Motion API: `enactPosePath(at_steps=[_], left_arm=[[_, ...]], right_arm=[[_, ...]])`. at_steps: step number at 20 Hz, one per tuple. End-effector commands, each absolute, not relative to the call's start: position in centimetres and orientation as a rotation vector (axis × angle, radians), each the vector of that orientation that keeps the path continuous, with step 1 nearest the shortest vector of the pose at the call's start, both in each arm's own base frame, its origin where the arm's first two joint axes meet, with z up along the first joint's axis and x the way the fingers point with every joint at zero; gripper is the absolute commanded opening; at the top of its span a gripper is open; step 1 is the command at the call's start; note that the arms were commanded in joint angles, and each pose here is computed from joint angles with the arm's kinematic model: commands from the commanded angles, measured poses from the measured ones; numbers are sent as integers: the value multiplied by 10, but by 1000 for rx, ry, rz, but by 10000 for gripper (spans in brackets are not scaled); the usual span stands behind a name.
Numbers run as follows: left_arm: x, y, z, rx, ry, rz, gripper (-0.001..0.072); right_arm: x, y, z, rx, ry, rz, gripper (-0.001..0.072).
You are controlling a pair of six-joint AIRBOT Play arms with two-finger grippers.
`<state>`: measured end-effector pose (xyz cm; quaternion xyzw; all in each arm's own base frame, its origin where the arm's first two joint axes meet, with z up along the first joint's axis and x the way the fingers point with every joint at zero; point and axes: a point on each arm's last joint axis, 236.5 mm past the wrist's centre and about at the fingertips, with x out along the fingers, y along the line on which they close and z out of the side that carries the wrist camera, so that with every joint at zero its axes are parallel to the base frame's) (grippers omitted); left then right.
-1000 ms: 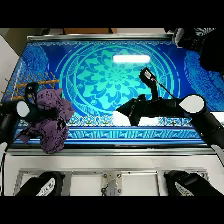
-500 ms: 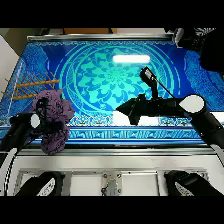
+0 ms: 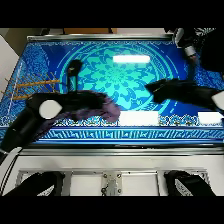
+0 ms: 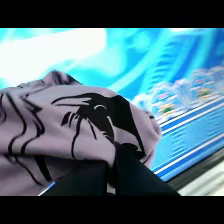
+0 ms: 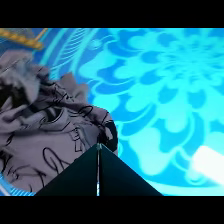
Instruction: Fold the clothes and pants, and hang the long-sleeved shirts on hangers.
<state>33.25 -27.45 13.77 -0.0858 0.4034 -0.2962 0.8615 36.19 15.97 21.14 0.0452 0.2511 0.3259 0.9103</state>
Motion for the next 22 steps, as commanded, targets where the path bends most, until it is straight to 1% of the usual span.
enactPosePath(at_steps=[1,2,3,5,7,10,12,15,18,20,22], left_arm=[[333,-358,164,-193,760,-773,48],[342,-368,157,-188,776,-772,356],[353,-375,151,-183,791,-766,704],[372,-366,142,-167,855,-730,685],[377,-341,121,-138,975,-679,685],[351,-312,64,-91,1177,-622,684],[329,-311,26,-28,1246,-612,684],[317,-300,-14,141,1236,-528,684],[313,-298,-29,276,1178,-500,684],[303,-301,-37,318,1181,-513,684],[303,-300,-40,359,1166,-508,684]], right_arm=[[372,80,237,151,462,405,26],[370,70,239,153,458,381,26],[368,64,240,154,460,366,26],[365,58,236,155,481,359,26],[361,59,229,149,512,367,27],[358,62,223,149,541,381,26],[358,62,222,149,543,382,26],[358,62,222,149,544,383,26],[358,62,222,150,543,383,26],[358,62,222,150,544,383,26],[358,62,222,150,544,383,26]])
